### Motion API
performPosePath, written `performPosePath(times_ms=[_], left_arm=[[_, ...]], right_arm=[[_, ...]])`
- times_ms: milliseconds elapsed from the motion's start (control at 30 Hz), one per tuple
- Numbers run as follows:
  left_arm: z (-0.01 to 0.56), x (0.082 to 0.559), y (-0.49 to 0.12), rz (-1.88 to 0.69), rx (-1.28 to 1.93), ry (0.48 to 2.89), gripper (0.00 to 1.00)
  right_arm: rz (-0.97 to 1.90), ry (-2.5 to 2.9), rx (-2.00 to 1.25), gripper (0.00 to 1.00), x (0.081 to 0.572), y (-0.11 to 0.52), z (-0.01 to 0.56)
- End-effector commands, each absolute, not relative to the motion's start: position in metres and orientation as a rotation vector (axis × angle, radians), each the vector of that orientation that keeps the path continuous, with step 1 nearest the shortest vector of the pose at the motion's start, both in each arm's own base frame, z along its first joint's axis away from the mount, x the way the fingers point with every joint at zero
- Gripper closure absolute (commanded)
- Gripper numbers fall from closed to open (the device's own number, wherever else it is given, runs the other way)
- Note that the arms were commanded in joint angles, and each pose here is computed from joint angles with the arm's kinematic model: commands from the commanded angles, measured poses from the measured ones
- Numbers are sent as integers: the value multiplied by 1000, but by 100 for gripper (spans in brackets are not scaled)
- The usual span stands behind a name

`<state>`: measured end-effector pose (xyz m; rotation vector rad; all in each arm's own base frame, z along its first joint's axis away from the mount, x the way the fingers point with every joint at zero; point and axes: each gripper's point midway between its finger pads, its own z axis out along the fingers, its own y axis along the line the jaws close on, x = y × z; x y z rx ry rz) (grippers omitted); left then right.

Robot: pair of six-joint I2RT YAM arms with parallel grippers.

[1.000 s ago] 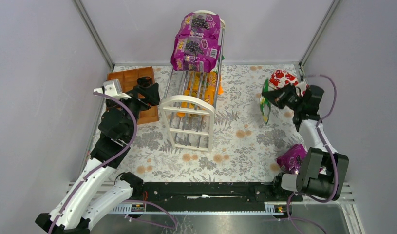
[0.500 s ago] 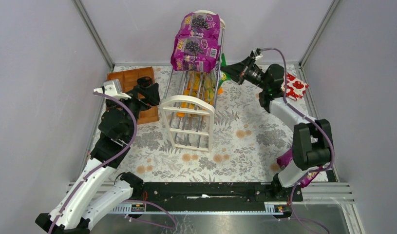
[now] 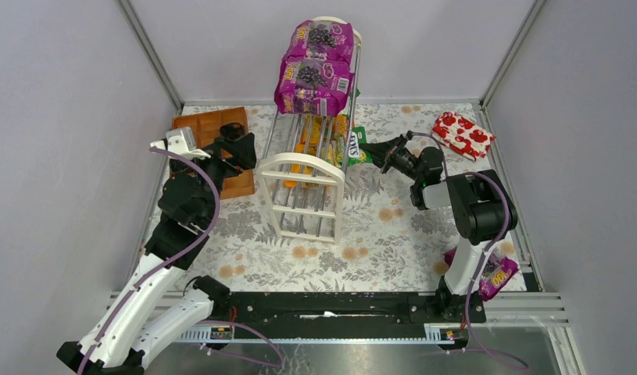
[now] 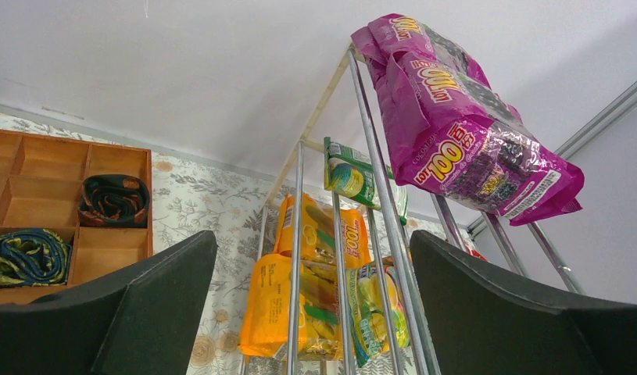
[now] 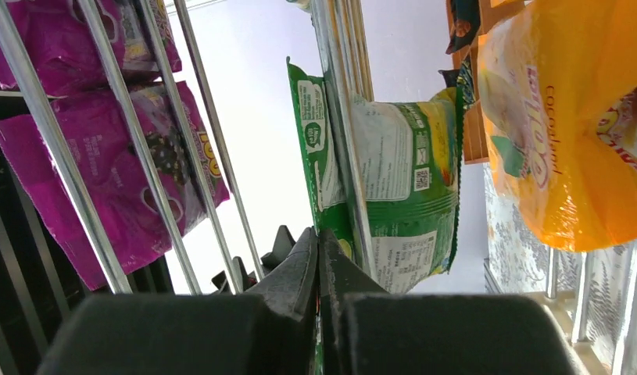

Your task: Place and organize the candy bags onto the shelf

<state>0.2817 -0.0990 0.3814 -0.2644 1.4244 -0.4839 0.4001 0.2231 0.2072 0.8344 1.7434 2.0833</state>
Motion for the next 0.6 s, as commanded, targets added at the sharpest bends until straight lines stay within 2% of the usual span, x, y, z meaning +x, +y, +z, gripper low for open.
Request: performPosePath(times_ms=[0,100,233,400,567], left_arm=[[388,280,-98,-491,-261,1401,1],[387,281,-100,-494,-258,1407,1],[384,283,-103,-497,-250,1418,1],[384,284,-103,-494,-251,1419,1],[385,283,-103,-499,-250,1417,1]], right_arm=[[2045,1664,630,100,387,206,230],[1959,1714,526,100,384,201,241],[1823,1725,284,100,382,203,296],[1568,1768,174,100,373,195,330],[1409,1836,235,100,369,173,318]])
